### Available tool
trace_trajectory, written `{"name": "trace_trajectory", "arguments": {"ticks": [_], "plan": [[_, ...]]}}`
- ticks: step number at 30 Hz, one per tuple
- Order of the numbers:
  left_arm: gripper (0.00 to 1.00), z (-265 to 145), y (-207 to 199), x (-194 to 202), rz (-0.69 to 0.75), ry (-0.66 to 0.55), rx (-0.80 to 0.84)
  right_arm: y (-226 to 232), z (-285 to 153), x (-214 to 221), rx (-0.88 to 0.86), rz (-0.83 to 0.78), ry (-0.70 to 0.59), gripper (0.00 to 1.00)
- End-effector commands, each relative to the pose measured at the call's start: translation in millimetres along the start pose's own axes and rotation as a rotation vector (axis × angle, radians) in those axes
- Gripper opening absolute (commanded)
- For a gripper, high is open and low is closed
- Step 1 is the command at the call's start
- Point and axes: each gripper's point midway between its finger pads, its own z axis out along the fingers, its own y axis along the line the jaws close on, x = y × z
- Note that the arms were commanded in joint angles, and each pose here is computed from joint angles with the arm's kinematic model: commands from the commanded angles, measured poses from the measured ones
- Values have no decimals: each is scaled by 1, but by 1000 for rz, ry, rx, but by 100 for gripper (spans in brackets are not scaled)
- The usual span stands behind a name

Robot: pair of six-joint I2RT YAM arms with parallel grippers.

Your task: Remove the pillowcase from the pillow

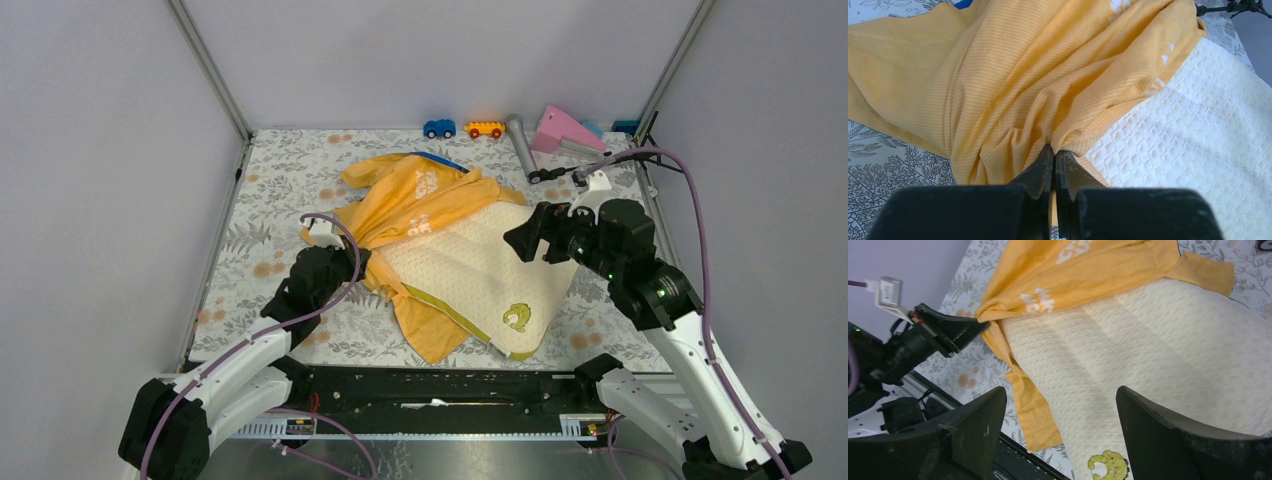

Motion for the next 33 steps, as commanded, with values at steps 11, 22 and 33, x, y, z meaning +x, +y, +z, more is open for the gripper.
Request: {"name": "trace_trajectory", "arguments": {"ticks": [11, 22, 33], "plan": [[0, -6, 8, -19, -124, -155, -33, 43, 85, 75, 0, -259, 194, 91], [0, -5, 4, -17, -66, -122, -13, 44, 142, 142, -6, -438, 351, 100], [0, -5, 16, -17, -87, -139, -76, -7, 155, 192, 161, -502, 479, 81]]}}
